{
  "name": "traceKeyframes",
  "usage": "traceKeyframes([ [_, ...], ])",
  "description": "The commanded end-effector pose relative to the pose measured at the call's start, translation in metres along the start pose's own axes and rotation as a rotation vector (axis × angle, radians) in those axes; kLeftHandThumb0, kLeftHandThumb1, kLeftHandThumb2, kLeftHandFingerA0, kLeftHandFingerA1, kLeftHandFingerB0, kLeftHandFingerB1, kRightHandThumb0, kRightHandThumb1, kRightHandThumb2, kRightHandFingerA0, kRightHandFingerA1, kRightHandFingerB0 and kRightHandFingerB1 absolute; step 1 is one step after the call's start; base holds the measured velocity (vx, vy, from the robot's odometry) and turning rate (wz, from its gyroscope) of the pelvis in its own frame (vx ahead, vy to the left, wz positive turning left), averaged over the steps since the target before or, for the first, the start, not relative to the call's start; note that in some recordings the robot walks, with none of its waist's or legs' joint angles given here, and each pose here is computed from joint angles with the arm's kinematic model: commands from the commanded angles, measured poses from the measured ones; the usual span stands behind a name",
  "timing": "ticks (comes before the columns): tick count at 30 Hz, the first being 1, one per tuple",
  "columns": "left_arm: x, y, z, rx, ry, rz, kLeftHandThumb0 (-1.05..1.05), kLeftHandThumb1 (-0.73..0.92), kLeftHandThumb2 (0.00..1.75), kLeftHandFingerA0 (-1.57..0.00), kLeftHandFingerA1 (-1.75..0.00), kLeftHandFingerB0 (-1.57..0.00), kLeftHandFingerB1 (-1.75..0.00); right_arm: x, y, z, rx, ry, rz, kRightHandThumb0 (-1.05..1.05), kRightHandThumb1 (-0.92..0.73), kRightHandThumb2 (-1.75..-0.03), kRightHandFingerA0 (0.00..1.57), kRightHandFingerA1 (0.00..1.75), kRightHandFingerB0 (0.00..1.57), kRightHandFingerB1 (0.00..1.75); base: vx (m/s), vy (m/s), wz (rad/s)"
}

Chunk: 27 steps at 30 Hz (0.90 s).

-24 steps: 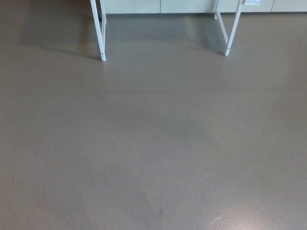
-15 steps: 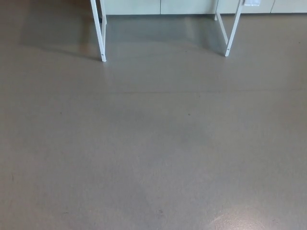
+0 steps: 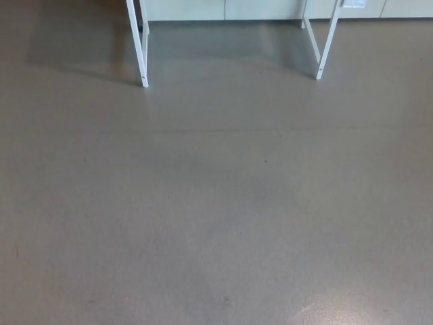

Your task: The robot walks towards a desk on which a file tray is kept in the middle and a toilet paper roll is kept on its right. The robot uses its right hand to hook on finger in the gap of the roll and grabs it, lifts it and places it on the tray.

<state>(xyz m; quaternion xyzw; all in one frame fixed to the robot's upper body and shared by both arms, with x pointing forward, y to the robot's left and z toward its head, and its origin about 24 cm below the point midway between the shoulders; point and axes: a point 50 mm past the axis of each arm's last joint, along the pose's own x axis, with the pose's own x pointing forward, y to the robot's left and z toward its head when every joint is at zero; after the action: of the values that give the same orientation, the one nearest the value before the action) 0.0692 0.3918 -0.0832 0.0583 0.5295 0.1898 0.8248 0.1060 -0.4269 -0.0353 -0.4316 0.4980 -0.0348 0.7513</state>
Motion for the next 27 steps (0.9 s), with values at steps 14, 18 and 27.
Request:
traceKeyframes([
  [14, 0.0007, -0.0008, 0.0003, 0.023, -0.014, -0.025, -0.95, 0.63, 1.05, 0.00, -0.55, 0.00, -0.41, -0.0021, -0.0099, -0.0012, -0.042, -0.001, -0.010, -0.77, -0.48, -0.84, 0.03, 0.29, 0.09, 0.23, 0.00, 0.000, 0.00],
  [18, 0.0010, -0.0015, 0.0002, 0.015, -0.017, -0.029, -0.81, 0.83, 0.71, 0.00, -0.45, 0.00, -0.11, -0.0016, -0.0081, -0.0035, -0.010, 0.009, -0.013, -0.77, -0.57, -0.58, 0.05, 0.27, 0.09, 0.24, 0.00, 0.000, 0.00],
  [27, -0.0007, 0.0023, -0.0002, -0.048, -0.026, -0.054, -0.84, 0.60, 1.05, 0.00, -0.56, 0.00, -0.39, -0.0041, -0.0060, -0.0001, 0.055, -0.042, -0.008, -0.72, -0.58, -0.59, 0.07, 0.28, 0.09, 0.24, 0.00, 0.000, 0.00],
])
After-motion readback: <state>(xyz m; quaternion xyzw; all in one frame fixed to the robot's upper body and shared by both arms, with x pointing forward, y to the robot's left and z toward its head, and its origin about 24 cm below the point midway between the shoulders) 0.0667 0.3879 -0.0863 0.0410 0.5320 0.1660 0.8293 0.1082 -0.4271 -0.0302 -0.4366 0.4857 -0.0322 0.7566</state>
